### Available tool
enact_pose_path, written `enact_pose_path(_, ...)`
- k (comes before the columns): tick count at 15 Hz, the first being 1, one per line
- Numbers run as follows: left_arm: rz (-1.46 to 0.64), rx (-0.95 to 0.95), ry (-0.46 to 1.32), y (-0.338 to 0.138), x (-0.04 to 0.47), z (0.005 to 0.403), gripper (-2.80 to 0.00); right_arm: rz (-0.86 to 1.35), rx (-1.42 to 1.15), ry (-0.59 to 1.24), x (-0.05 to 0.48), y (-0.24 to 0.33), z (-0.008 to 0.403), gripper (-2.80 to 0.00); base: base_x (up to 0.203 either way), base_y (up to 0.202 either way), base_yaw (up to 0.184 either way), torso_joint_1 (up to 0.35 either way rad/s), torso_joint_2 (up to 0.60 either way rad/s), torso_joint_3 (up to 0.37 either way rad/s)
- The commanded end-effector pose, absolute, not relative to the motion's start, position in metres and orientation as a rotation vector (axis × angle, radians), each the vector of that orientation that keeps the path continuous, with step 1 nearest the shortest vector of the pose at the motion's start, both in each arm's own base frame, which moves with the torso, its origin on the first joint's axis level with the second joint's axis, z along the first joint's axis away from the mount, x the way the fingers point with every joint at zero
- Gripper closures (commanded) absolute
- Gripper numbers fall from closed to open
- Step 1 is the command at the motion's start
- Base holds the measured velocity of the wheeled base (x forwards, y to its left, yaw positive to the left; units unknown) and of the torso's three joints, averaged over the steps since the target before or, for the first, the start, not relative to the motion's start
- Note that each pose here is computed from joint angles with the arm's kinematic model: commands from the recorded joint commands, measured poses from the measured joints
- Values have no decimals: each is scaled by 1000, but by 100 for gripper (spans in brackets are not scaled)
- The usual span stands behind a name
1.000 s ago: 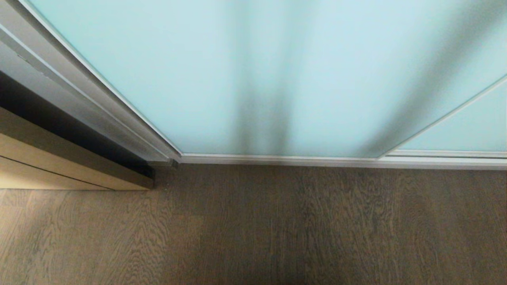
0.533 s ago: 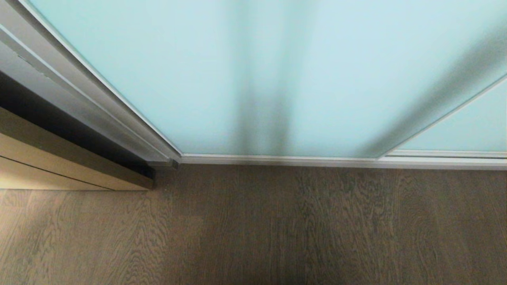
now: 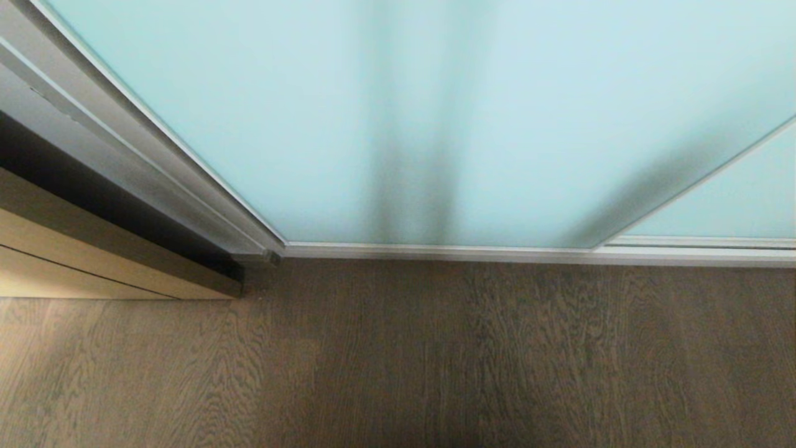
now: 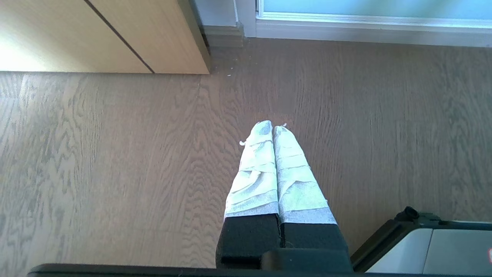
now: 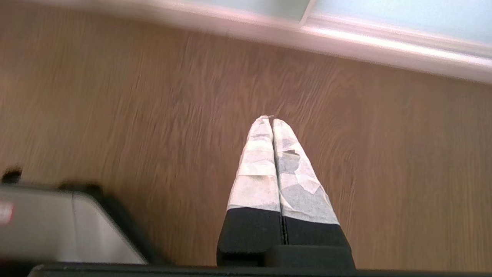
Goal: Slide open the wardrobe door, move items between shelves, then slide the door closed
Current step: Open the door
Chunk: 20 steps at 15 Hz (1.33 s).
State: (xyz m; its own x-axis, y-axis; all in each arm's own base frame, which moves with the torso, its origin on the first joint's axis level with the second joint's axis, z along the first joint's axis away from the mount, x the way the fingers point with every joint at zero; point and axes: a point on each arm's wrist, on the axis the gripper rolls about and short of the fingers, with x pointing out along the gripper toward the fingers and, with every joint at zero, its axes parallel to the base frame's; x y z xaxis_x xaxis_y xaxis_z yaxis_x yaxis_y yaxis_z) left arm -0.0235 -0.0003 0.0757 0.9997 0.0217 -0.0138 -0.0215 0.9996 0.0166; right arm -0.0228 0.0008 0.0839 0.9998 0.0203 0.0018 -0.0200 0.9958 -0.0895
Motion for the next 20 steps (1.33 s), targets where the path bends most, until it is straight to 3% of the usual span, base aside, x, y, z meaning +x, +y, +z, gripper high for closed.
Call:
enact_pose_path(1,23,17,16,0,-23,76,0,13,-71,-4,-23,1,76,0,0,0,0,0,0,0)
enact_pose_path(20,26,3,-15,0,-23,78,0,12,-57,-5,-23,1,76,0,0,0,0,0,0,0)
